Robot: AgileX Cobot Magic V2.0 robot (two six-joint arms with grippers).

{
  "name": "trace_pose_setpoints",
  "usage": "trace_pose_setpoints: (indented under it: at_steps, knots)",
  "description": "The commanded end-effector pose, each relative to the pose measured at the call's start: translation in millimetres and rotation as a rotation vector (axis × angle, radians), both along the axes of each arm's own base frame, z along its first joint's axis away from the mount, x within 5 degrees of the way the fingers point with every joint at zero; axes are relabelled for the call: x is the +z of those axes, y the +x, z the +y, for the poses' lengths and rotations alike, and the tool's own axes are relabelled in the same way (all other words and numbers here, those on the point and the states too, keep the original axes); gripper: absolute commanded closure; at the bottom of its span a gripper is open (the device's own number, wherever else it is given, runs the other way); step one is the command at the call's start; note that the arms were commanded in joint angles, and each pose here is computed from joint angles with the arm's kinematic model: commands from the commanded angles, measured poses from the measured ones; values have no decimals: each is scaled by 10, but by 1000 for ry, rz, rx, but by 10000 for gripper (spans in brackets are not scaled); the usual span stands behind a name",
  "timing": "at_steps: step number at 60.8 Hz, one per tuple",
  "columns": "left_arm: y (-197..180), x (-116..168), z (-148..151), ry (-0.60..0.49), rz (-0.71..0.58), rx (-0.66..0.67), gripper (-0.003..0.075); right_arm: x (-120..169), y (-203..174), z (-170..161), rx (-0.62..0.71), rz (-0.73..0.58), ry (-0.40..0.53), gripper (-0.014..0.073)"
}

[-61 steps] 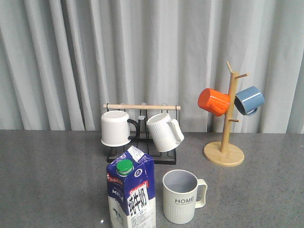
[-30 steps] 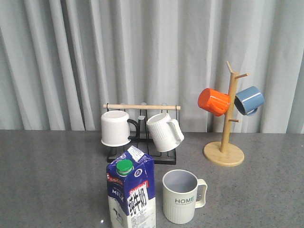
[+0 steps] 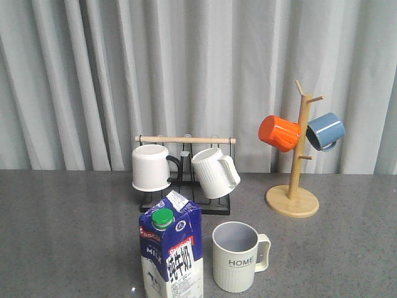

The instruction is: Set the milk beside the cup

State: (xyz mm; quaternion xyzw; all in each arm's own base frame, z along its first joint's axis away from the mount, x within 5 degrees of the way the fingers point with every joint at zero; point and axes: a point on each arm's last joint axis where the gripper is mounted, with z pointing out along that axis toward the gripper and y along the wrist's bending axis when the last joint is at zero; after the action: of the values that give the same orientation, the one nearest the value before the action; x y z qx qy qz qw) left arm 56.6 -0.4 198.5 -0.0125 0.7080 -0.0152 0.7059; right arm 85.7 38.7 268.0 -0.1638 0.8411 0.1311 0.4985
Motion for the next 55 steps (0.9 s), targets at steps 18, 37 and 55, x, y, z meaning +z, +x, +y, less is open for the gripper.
trace_pose_setpoints:
  at_steps: [18, 37, 55]
  knots:
    - [-2, -2, 3, -2, -57, 4, 728, 134, 37, -5, -22, -84, 31, 600]
    - [-2, -3, 3, -2, -56, 4, 728, 158, 38, -20, -31, -118, 22, 600]
    - [-2, -3, 3, -2, -56, 4, 728, -43, -54, -284, -317, -357, 84, 600]
